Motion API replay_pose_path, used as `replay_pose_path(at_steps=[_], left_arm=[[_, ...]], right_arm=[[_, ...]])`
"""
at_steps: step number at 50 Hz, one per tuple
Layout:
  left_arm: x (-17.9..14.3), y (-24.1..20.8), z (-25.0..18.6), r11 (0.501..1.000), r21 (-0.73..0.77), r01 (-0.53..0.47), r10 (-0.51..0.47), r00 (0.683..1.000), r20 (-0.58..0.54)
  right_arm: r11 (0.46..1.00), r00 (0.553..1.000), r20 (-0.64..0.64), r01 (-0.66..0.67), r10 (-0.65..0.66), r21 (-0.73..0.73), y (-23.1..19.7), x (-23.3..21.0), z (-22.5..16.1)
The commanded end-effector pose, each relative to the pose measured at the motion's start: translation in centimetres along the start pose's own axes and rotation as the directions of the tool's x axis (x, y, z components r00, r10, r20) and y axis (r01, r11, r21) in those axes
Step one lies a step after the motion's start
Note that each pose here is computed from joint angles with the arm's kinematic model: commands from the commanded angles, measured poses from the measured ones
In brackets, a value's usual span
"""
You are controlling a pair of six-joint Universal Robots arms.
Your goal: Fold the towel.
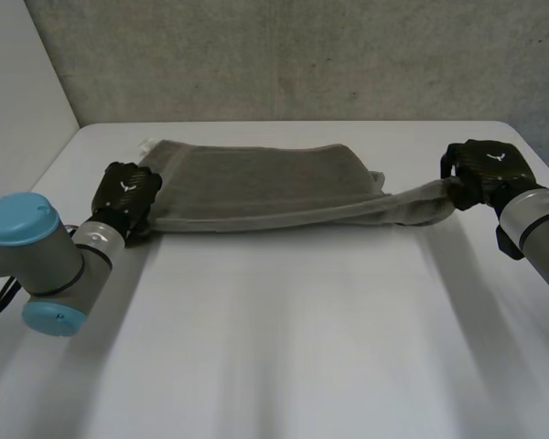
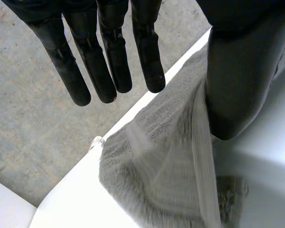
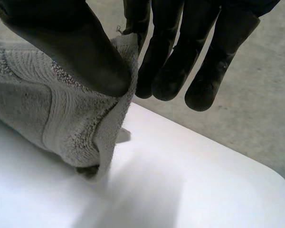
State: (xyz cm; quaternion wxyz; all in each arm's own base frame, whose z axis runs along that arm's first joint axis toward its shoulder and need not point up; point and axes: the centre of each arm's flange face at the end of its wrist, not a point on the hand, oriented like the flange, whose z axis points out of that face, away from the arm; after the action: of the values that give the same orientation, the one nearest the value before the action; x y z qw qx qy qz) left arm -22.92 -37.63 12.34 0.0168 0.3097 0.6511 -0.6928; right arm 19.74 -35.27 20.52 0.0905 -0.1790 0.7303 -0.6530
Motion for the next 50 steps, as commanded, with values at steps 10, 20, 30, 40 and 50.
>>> replay_pose_path(at_steps=[10, 20, 30, 40, 50], left_arm=[[0.1, 0.0, -0.4, 1.000, -0.029, 0.006, -0.007, 1.000, -0.017], [-0.7, -0.3, -0.2, 1.000, -0.020, 0.005, -0.005, 1.000, -0.002], [-2.5, -2.8, -0.7, 1.000, 0.027, -0.009, 0.008, 1.000, 0.031], [-6.8, -9.8, -2.5, 0.987, 0.153, -0.051, 0.036, 0.995, 0.095], [-10.4, -20.6, -7.0, 0.924, 0.364, -0.117, 0.081, 0.990, 0.111]], right_arm=[[1.000, 0.994, -0.106, 0.017, -0.016, 0.015, 0.6, 1.4, 0.5], [1.000, 0.991, -0.133, 0.019, -0.016, 0.023, 0.8, 2.2, 0.8], [0.998, 0.991, -0.133, 0.017, -0.010, 0.054, -0.5, 2.2, 0.8], [0.989, 0.992, -0.122, 0.050, -0.032, 0.141, -7.5, 2.5, -1.1], [0.969, 0.994, -0.052, 0.107, -0.098, 0.222, -16.4, 1.8, -5.2]])
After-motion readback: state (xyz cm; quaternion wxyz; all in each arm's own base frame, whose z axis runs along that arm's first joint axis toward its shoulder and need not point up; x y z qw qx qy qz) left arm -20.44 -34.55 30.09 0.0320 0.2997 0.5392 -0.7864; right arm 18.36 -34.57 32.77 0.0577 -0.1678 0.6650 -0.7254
